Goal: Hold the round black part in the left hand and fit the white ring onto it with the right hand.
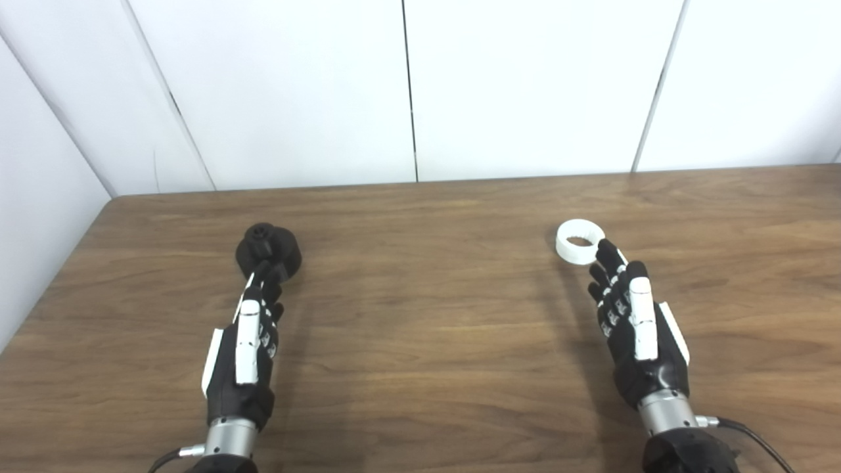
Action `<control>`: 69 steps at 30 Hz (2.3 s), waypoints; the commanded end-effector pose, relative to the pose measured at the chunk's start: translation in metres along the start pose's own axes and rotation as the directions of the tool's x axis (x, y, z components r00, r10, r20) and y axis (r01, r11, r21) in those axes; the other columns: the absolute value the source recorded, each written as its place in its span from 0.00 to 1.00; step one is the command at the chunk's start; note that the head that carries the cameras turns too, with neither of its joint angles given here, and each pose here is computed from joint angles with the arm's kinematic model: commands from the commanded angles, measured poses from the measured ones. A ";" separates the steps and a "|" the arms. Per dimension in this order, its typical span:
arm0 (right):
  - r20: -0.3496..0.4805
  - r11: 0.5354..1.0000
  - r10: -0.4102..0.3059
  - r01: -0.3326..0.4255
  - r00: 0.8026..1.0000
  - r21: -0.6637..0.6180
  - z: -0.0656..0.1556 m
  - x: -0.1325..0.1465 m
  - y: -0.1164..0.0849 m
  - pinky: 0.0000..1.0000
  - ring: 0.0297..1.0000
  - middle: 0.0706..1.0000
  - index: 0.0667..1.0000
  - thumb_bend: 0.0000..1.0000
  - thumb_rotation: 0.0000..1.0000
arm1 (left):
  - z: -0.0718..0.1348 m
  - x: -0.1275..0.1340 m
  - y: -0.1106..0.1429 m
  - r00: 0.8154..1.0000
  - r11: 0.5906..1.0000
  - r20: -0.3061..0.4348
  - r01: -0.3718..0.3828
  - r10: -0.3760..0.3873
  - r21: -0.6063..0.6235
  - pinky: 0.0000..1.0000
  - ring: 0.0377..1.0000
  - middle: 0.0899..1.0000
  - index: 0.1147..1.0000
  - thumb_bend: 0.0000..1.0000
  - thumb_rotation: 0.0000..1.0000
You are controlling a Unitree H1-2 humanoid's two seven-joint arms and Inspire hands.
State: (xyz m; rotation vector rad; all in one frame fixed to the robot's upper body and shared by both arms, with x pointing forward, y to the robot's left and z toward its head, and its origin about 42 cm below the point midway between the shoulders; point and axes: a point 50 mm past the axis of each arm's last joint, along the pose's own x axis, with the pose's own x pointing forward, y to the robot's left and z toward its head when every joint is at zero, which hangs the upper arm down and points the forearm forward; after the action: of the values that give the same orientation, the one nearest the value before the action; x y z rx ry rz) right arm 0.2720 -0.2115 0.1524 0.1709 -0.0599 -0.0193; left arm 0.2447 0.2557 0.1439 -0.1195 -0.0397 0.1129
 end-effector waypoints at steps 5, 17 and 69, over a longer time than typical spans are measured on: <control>0.073 0.999 0.039 -0.040 0.997 0.010 0.019 0.004 0.005 1.00 0.98 0.98 0.94 0.48 1.00 | 0.009 0.003 -0.004 0.998 1.000 0.059 0.009 -0.010 0.025 1.00 1.00 0.98 0.98 0.52 0.95; 0.069 0.999 0.038 -0.038 0.997 0.009 0.020 0.004 0.003 1.00 0.97 0.98 0.93 0.49 1.00 | 0.016 0.006 0.000 0.998 0.977 0.068 -0.010 -0.005 0.214 1.00 1.00 0.99 0.98 0.53 0.75; 0.060 1.000 0.024 -0.025 0.998 0.003 0.012 0.003 0.002 1.00 0.96 0.96 0.92 0.54 1.00 | 0.075 0.134 0.082 0.999 0.493 -0.018 -0.004 0.040 0.870 0.90 1.00 0.98 0.96 0.97 0.38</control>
State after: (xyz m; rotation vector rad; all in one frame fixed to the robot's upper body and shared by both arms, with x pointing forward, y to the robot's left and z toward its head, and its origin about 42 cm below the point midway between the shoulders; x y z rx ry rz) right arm 0.2730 -0.2144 0.1505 0.1698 -0.0402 -0.0092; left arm 0.3526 0.3532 0.1854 0.8921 0.1399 0.1287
